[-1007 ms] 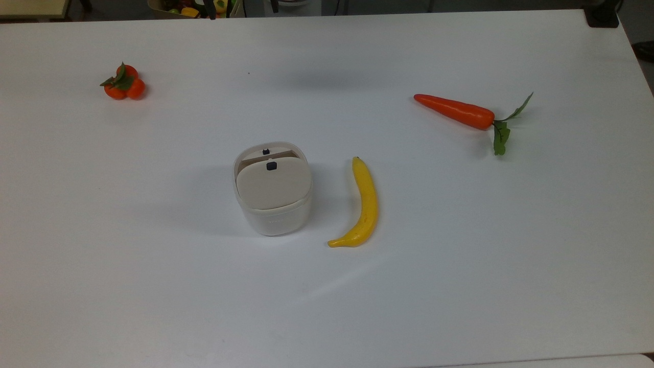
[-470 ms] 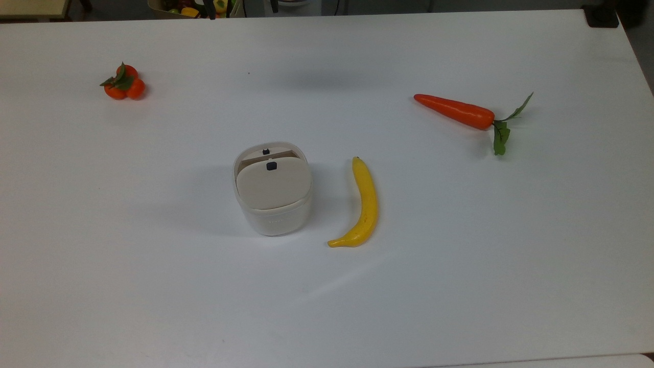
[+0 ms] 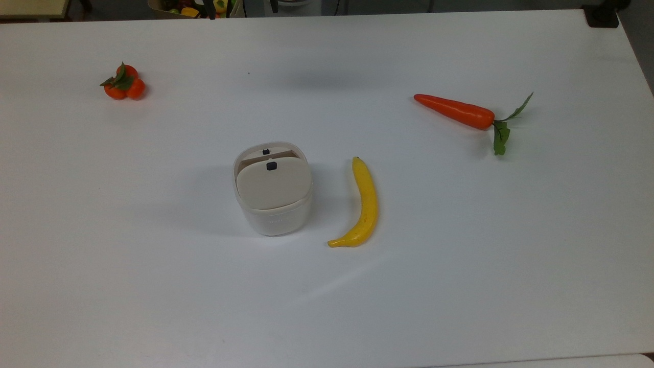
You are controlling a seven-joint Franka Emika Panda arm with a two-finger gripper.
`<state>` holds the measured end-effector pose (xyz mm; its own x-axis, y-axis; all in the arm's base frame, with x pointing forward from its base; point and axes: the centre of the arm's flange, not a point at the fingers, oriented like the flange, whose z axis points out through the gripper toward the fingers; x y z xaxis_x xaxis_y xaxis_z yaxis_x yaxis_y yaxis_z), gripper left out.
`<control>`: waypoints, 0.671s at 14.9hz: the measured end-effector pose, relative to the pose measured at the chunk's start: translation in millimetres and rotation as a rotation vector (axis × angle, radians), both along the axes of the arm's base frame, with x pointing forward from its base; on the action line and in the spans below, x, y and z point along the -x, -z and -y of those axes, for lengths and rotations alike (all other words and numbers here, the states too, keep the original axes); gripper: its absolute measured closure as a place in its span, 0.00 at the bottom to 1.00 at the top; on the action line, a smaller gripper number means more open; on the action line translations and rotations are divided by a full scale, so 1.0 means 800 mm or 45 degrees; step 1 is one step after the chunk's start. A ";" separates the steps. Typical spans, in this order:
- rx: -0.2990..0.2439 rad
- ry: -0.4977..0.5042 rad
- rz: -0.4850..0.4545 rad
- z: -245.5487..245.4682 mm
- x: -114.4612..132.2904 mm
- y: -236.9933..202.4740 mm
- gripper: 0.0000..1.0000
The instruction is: Close garbage bin
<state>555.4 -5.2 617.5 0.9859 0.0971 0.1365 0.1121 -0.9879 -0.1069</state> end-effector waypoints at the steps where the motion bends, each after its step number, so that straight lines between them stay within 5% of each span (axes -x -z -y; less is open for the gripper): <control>1: 0.000 0.000 0.000 0.000 0.000 0.000 0.00; 6: 0.000 0.002 -0.001 0.001 0.000 0.001 0.00; 9: 0.004 -0.024 0.001 0.002 0.000 0.001 0.05; 10: 0.007 -0.049 0.004 0.002 0.000 0.001 0.14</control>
<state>555.6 -7.0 616.3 0.9811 0.1353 0.1386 0.1500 -0.9835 -0.1013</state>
